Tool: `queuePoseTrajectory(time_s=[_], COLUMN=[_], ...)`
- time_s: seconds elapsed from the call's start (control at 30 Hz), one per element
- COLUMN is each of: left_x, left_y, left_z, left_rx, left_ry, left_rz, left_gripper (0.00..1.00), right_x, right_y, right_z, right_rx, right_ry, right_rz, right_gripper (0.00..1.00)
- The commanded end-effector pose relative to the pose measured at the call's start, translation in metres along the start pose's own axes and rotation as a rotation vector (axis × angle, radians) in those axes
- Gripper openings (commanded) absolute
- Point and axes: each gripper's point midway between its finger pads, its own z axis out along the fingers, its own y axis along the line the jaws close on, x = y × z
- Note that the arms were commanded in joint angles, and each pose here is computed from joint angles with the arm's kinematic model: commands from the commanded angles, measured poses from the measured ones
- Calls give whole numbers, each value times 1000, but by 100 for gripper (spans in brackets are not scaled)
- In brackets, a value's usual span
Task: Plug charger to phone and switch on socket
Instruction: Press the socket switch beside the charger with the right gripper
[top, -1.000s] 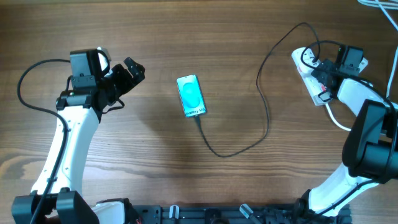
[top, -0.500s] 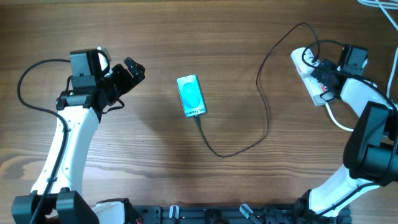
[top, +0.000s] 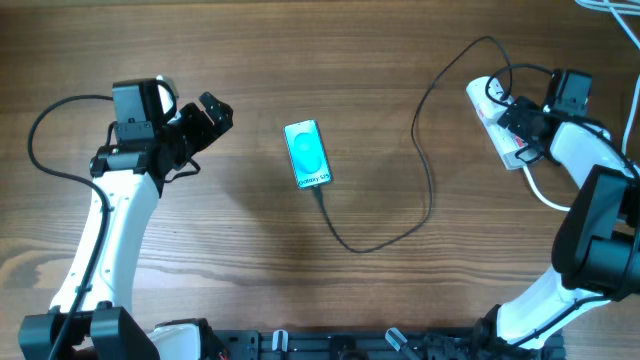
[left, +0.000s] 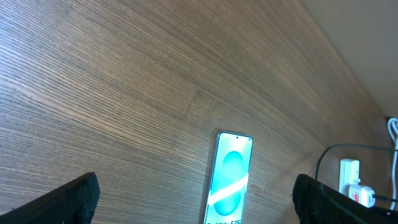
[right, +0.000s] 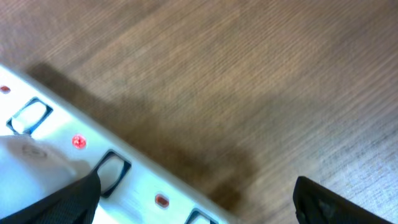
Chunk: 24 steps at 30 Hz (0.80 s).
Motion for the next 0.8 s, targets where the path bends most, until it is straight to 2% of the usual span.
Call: queuePoseTrajectory(time_s=[0.0, 0.07, 0.23, 0.77], left_x=[-4, -4, -4, -4], left_y=[0, 0, 0, 0], left_z=[-4, -4, -4, -4], left_rx=[-2, -2, -1, -1], left_ry=[-19, -19, -19, -19], left_rz=[21, 21, 21, 20], left_gripper=[100, 100, 100, 100], right_x=[-9, -25, -11, -5], right_y=[13, 17, 27, 25], right_z=[-13, -34, -34, -32], right_rx=[-9, -16, -98, -95], right_ry=[45, 37, 75, 95], right_rz=[-163, -203, -398, -405], right_gripper=[100, 100, 100, 100])
